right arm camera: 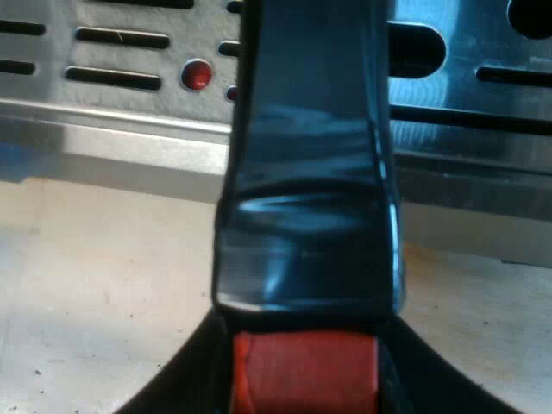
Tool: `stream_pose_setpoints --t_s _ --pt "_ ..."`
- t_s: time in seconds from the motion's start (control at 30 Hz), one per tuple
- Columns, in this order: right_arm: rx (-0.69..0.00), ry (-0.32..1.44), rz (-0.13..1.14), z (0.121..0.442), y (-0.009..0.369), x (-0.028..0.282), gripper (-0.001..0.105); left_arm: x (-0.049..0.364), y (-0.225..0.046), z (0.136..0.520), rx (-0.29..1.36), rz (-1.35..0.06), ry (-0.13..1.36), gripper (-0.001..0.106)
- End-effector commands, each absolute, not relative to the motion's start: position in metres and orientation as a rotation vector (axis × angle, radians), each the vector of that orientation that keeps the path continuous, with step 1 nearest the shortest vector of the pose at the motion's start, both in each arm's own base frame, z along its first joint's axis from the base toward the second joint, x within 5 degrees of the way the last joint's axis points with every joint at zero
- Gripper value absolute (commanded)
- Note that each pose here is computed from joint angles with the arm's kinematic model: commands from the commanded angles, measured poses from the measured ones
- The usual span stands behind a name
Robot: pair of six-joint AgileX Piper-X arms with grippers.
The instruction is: Grind coffee beans and then tamp
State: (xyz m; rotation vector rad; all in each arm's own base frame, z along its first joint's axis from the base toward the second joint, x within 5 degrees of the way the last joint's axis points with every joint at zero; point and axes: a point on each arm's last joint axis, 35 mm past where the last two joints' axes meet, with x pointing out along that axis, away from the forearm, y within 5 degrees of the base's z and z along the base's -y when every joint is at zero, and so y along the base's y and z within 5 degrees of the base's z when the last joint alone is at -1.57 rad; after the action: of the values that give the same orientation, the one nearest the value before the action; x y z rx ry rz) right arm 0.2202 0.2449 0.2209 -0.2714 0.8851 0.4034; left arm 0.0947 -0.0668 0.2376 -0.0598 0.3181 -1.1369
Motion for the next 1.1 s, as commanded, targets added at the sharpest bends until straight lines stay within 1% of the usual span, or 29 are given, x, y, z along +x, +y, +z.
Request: stream_pose_setpoints --t_s 0.03,0.13,0.2,0.33,0.4,0.5,0.57,0.7,0.9,0.93,1.0,1.03,1.1 --pt "-0.263 0.852 0.467 0.231 0.249 0.216 0.000 0.094 -0.068 0.241 -0.073 -1.160 0.305 0.079" --pt "-0.267 0.832 0.493 0.239 0.252 0.206 0.000 0.094 -0.068 0.241 -0.073 -1.160 0.305 0.079" --pt "-0.282 0.813 0.476 0.245 0.252 0.200 0.000 0.094 -0.068 0.241 -0.073 -1.160 0.305 0.079" --pt "-0.306 0.799 0.390 0.252 0.248 0.187 0.000 0.094 -0.068 0.241 -0.073 -1.160 0.305 0.079" --pt "-0.317 0.792 0.389 0.255 0.248 0.182 0.000 0.094 -0.068 0.241 -0.073 -1.160 0.305 0.079" --pt "-0.302 0.794 0.375 0.260 0.245 0.177 0.000 0.094 -0.068 0.241 -0.073 -1.160 0.305 0.079" --pt "-0.285 0.799 0.341 0.263 0.241 0.175 0.000 0.094 -0.068 0.241 -0.073 -1.160 0.305 0.079" --pt "-0.302 0.808 0.328 0.271 0.232 0.169 0.000 0.094 -0.068 0.243 -0.082 -1.162 0.302 0.079" --pt "-0.322 0.824 0.333 0.287 0.215 0.156 0.000 0.093 -0.067 0.271 -0.115 -1.166 0.264 0.079" --pt "-0.339 0.826 0.346 0.291 0.212 0.150 0.000 0.092 -0.067 0.279 -0.112 -1.168 0.246 0.079" --pt "-0.360 0.823 0.374 0.295 0.210 0.141 0.000 0.091 -0.067 0.289 -0.108 -1.169 0.224 0.081" --pt "-0.373 0.819 0.394 0.298 0.209 0.135 0.000 0.090 -0.066 0.295 -0.107 -1.164 0.219 0.085" --pt "-0.381 0.810 0.421 0.302 0.209 0.128 0.000 0.090 -0.065 0.299 -0.107 -1.152 0.228 0.087"
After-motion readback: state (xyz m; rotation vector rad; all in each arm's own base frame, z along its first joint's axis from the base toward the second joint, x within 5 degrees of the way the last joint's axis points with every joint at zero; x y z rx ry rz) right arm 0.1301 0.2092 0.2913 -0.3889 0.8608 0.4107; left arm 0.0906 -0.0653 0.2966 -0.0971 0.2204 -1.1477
